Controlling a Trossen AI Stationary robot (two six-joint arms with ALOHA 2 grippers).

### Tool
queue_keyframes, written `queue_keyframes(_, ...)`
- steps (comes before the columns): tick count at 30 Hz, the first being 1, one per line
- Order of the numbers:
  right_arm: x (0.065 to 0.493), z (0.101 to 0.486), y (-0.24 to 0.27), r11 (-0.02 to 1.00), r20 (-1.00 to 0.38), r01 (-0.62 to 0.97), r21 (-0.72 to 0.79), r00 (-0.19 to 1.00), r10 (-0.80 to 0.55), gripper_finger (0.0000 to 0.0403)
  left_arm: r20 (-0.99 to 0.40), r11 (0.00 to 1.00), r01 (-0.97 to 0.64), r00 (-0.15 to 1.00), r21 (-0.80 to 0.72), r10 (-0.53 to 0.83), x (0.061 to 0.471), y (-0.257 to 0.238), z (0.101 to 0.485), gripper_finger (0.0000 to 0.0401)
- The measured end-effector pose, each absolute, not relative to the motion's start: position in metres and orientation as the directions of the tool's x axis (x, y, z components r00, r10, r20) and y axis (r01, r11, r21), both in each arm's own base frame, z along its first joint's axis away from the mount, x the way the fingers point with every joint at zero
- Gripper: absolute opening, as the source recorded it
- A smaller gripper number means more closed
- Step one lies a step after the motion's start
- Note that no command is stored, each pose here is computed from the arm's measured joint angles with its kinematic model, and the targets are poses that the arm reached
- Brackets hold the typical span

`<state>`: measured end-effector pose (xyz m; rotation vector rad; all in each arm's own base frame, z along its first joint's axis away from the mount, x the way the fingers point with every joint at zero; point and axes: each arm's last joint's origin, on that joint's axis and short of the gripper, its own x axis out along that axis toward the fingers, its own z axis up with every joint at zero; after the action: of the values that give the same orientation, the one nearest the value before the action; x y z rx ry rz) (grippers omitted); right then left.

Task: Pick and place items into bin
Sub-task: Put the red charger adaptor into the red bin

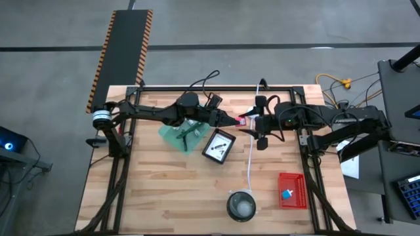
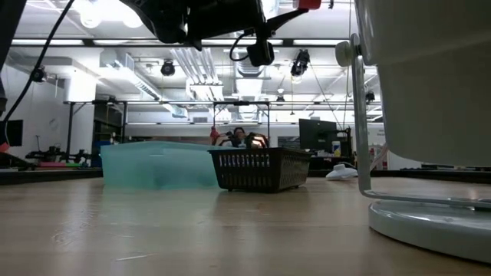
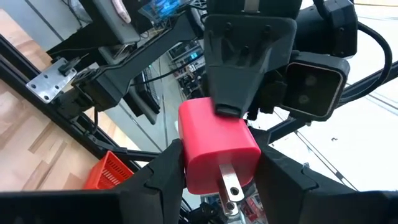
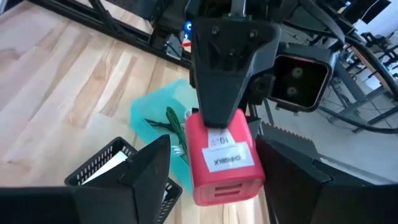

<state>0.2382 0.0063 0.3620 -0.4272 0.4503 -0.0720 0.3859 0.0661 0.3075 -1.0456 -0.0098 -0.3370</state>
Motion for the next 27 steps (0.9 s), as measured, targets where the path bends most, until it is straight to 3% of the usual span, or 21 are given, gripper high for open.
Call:
queue_keyframes(9,0.2391,0.3597,0.0064,0.911,-0.414,-0.03,-0.411,0.897,-0.157,0.0215,0.164,0.454,0.277,0.948,-0.847,-0.272,0.3862,0.066,0.308,0.0146)
queue_keyframes(18,0.2391,0.3606,0.0064,0.908,-0.412,-0.033,-0.419,0.898,-0.157,0.0139,0.163,0.45,0.283,0.944,-0.847,-0.286,0.3862,0.0653,0.3084,0.0146)
queue_keyframes(27,0.2389,0.3605,0.0063,0.9,-0.413,-0.039,-0.434,0.897,-0.16,0.0138,0.163,0.452,0.283,0.944,-0.846,-0.286,0.3861,0.0656,0.3082,0.0158)
